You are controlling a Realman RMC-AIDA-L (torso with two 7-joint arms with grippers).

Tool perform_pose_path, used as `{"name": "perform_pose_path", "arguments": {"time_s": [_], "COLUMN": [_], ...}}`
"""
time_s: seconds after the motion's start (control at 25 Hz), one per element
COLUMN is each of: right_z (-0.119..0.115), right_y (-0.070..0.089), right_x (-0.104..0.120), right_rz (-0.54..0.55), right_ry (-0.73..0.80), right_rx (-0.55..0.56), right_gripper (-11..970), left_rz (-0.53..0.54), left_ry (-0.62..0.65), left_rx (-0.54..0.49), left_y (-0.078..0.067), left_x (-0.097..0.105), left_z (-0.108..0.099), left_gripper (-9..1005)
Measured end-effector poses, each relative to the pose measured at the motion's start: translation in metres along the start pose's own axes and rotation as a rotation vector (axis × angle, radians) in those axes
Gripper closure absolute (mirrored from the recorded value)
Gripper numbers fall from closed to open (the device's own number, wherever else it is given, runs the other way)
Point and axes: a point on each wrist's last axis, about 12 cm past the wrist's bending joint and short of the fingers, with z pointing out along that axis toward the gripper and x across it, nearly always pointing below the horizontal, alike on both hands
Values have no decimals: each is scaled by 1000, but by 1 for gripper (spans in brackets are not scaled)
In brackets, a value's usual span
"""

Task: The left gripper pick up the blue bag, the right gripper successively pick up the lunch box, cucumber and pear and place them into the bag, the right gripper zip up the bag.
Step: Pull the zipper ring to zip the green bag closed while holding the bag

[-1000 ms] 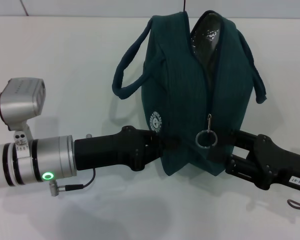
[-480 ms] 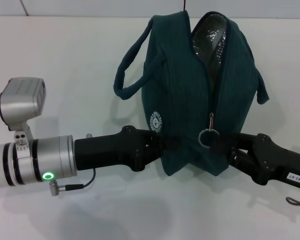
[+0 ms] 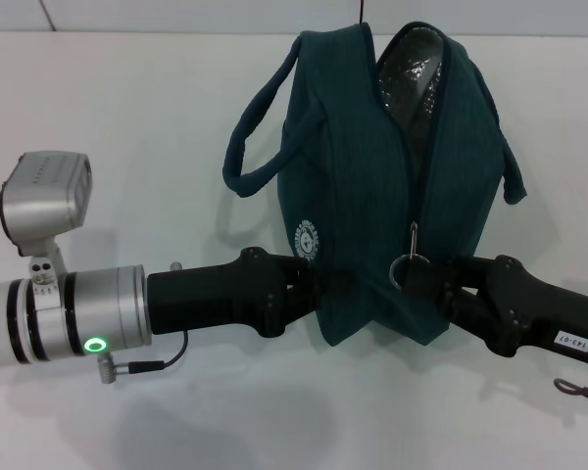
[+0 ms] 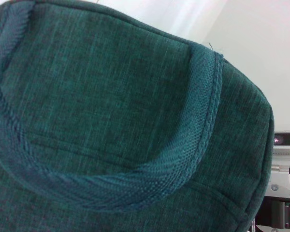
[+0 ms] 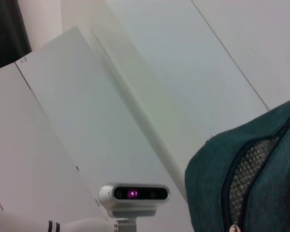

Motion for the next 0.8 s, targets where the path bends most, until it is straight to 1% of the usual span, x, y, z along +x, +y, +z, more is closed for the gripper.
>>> {"name": "perform_pose_path", "arguments": {"time_s": [0.32,0.56,0.76,0.8], "right_z": [0,0,-2,-4], "right_y": [-2,-3,-2,-1], "right_x": [1,1,2,2], "right_rz": [-2,-3,-3,-3], "right_ry": [10,15,11,6], "right_rx": [14,24,23,23], "right_gripper": [743,844,954,954], "left_rz": [1,3,4,3], "left_ry": [-3,-3,-7,-8], "left_rx": [-1,-2,-9,-11], "left_y": [0,1,2,2], "left_x": [-1,-2,-2,-2], "left_z": [0,0,0,0], "left_gripper": [939,939,939,939]}}
